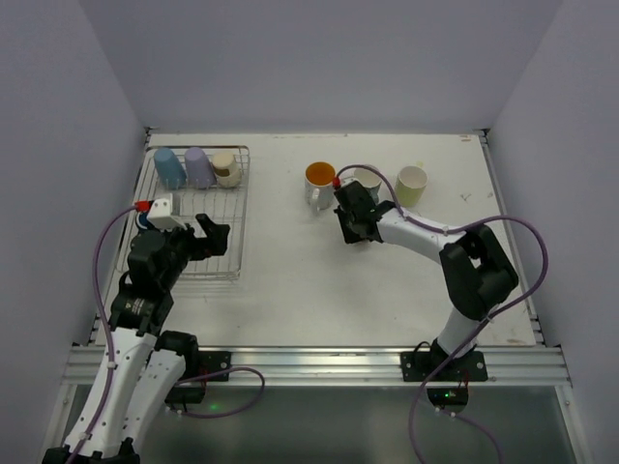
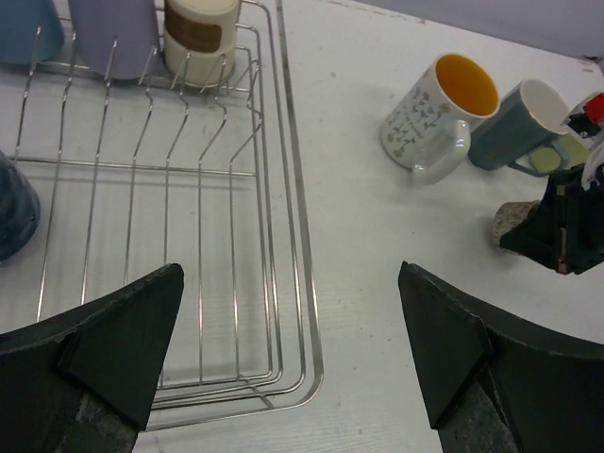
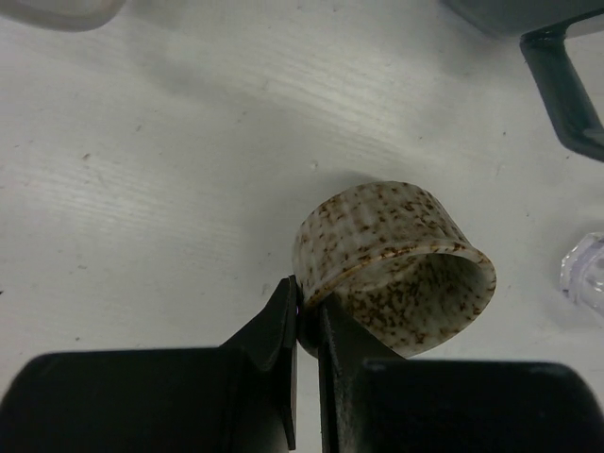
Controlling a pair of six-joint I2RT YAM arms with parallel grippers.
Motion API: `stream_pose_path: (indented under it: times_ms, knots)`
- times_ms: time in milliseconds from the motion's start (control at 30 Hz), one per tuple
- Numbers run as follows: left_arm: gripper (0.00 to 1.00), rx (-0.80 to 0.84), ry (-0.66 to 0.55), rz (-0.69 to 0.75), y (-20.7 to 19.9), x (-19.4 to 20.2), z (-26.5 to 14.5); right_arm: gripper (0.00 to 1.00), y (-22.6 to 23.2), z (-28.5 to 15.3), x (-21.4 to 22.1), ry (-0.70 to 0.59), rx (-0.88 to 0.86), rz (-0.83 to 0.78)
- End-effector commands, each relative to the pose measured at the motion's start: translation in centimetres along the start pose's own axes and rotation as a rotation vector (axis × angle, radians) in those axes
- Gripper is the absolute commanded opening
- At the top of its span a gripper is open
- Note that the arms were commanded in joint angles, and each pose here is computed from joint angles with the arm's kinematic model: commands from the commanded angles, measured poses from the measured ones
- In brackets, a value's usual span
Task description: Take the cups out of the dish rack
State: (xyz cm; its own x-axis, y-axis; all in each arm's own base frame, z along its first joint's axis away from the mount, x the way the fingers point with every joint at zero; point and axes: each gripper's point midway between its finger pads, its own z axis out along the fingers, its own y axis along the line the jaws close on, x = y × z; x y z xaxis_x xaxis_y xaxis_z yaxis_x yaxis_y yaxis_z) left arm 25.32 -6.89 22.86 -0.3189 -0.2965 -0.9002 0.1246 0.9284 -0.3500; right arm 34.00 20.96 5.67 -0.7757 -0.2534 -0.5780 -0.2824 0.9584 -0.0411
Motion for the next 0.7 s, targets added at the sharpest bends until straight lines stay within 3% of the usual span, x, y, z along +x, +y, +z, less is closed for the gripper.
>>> stream_pose_path:
  times_ms: [0, 133, 233, 333, 467, 600, 667]
  knots:
    - [1.0, -0.12, -0.019, 0.044, 1.8, -1.2, -0.2, 0.0, -2.4, 0.3, -2.5, -0.033, 0.087, -0.054]
    - [1.0, -0.19, -0.01, 0.045, 2.9, -1.6, 0.0, 0.0, -3.0, 1.3, -2.2, -0.006, 0.092, -0.053]
    - [1.0, -0.272, 0.009, 0.041, 4.3, -1.4, 0.7, 0.06, -3.2, 1.6, -2.2, 0.0, 0.093, -0.052]
    - [1.0, -0.319, 0.032, 0.018, 4.9, -1.3, 1.3, 0.23, -3.0, 1.6, -2.2, 0.001, 0.082, -0.051]
    - [1.0, -0.428, -0.001, -0.016, 6.6, -2.0, 1.5, 0.34, -2.4, 0.9, -2.5, -0.01, 0.038, -0.04]
    - [1.0, -0.524, -0.037, -0.038, 8.2, -3.0, 1.9, 0.67, -1.9, -0.8, -3.4, -0.053, -0.003, -0.021]
    - [1.0, -0.604, -0.064, -0.041, 9.6, -4.1, 1.6, 0.75, -1.7, -1.8, -3.9, -0.083, -0.024, -0.003]
